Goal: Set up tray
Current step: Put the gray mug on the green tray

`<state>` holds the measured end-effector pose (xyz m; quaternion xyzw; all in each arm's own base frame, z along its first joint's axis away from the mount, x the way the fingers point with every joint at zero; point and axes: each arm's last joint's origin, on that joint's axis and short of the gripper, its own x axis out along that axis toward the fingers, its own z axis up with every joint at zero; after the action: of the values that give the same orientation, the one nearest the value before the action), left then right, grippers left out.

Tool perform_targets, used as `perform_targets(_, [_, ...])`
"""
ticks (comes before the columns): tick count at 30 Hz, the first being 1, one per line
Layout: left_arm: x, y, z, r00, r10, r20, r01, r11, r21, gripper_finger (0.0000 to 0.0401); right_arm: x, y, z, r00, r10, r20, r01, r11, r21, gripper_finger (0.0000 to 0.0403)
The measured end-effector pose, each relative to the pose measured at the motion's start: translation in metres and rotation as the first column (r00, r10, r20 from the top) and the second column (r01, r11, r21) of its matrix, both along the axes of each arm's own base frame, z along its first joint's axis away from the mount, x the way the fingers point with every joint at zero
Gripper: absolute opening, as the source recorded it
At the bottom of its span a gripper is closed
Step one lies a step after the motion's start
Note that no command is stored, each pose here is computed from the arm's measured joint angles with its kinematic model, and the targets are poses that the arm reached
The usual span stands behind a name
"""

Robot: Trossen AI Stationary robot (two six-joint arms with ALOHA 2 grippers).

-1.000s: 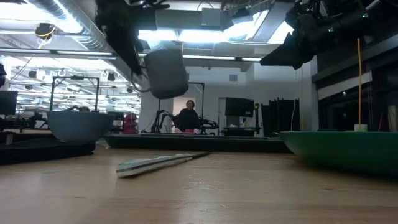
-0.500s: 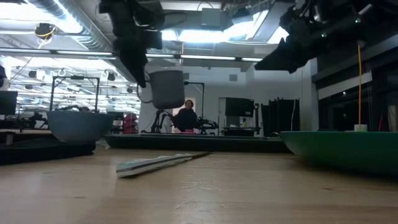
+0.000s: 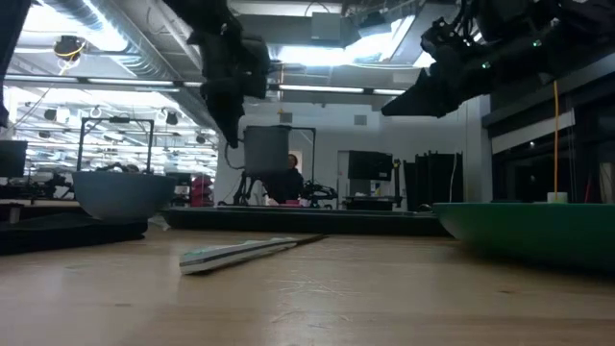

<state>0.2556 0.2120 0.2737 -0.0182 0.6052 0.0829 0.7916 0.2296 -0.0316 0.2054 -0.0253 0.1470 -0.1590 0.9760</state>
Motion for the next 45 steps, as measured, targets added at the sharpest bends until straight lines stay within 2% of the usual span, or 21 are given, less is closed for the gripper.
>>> perform_targets(9, [-0.021, 0.043, -0.027, 0.997, 0.036, -0.066, -0.039, 0.998, -0.041, 0.004, -0.001, -0.009, 0.0, 0.999, -0.032, -0.004, 0.032, 0.999, -0.021, 0.001])
perform_targets(15, [-0.03, 0.06, -0.043, 0.995, 0.06, -0.083, -0.067, 0.994, -0.084, 0.004, -0.002, -0.013, 0.002, 0.999, -0.042, -0.001, 0.042, 0.998, -0.051, 0.001])
perform_targets(19, [-0.029, 0.064, -0.052, 0.998, 0.009, -0.068, -0.016, 0.994, -0.112, 0.004, -0.002, -0.018, 0.003, 0.998, -0.063, 0.011, 0.063, 0.996, -0.057, 0.001])
perform_targets(26, [-0.023, 0.071, -0.053, 0.999, -0.047, -0.027, 0.046, 0.998, -0.036, 0.0041, -0.003, -0.023, 0.003, 0.996, -0.084, 0.017, 0.085, 0.995, -0.049, 0.001])
perform_targets(45, [-0.022, 0.074, -0.053, 0.996, -0.085, -0.011, 0.085, 0.996, 0.002, 0.0042, -0.003, -0.023, 0.004, 0.997, -0.079, 0.021, 0.08, 0.995, -0.061, 0.001])
